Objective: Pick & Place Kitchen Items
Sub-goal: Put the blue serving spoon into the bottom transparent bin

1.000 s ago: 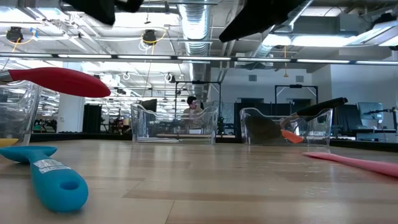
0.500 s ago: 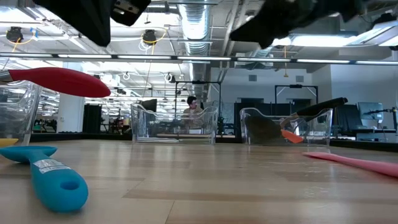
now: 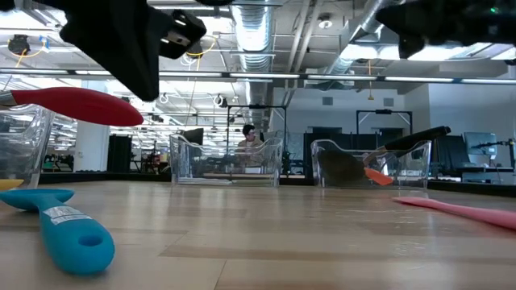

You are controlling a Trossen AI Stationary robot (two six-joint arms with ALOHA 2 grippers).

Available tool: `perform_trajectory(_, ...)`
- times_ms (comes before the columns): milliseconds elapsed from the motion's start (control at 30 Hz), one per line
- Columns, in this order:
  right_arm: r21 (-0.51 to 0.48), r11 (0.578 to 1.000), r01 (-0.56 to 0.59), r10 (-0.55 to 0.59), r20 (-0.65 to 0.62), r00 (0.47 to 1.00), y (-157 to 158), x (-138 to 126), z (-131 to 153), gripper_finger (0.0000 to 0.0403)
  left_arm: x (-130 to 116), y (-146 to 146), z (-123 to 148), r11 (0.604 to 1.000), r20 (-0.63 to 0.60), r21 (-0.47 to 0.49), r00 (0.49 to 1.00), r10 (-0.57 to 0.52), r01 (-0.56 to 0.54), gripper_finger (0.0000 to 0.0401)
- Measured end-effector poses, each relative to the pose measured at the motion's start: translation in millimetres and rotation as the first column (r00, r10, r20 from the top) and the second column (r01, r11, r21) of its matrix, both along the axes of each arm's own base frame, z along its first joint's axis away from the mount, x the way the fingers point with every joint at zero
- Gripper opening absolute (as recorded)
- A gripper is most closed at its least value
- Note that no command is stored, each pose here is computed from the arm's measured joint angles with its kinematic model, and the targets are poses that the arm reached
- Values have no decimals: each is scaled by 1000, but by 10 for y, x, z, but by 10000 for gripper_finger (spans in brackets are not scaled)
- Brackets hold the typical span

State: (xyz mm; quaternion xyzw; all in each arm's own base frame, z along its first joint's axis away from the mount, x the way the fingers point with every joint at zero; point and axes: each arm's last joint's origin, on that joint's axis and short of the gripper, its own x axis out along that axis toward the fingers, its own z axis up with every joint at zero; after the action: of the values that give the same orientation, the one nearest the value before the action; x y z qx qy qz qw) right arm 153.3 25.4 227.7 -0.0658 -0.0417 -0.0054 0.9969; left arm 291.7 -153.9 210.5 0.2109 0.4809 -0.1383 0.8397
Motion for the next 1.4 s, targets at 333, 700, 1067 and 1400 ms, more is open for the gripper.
perform_trajectory(333, 12, 1000, 0, -1, 53, 999, -38, -186, -92, 3, 28, -80, -139, 999, -76, -38, 996, -35, 32, 3)
perform_trajectory(700, 46, 999, -4, 3, 17, 1000, -35, -169, -129, 2, -147, -334, -119, 980, -132, -174, 989, 70, -93, 3)
perform_trajectory(1067, 75, 997, -7, 5, 18, 1000, -35, -169, -129, 2, -223, -454, -111, 991, -61, -107, 995, 75, -81, 3)
perform_trajectory(1400, 98, 995, -9, 7, 18, 1000, -35, -169, -129, 1, -164, -377, -110, 988, -58, -108, 993, 105, -110, 3)
